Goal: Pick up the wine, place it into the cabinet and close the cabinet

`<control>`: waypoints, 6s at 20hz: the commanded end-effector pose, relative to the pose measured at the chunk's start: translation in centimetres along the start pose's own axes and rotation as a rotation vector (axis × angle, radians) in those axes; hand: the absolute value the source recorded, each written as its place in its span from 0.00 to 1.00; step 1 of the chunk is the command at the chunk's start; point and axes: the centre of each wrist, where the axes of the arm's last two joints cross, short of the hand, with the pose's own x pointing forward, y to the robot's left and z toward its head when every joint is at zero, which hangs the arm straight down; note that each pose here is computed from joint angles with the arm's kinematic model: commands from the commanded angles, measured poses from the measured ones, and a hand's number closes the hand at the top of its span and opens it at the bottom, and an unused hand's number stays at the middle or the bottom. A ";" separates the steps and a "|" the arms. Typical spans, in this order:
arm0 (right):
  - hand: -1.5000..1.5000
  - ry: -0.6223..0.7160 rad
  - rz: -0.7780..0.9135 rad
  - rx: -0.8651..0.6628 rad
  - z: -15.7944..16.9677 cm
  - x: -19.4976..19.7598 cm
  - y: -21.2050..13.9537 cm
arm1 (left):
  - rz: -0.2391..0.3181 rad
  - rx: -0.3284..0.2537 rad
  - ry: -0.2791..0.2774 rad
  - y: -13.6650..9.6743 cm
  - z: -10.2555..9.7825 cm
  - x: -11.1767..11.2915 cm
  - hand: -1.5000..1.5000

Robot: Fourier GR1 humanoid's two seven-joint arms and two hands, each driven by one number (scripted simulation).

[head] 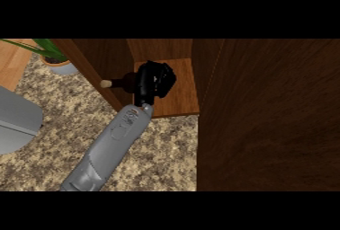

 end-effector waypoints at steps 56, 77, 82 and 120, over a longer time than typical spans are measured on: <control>0.00 -0.030 -0.073 0.097 0.6 1.1 -0.2 | -0.324 0.159 0.077 -0.3 -3.3 -1.9 0.00; 0.00 -0.016 -0.067 0.049 0.9 3.8 1.1 | 0.123 0.214 -0.073 -0.2 -1.4 -0.8 0.00; 0.00 -0.033 -0.045 0.029 0.8 2.9 1.0 | 0.197 0.131 -0.088 -0.7 0.4 -0.7 0.00; 1.00 0.151 0.137 0.272 0.5 3.1 -0.2 | 0.477 -0.250 -0.161 17.4 16.8 0.1 1.00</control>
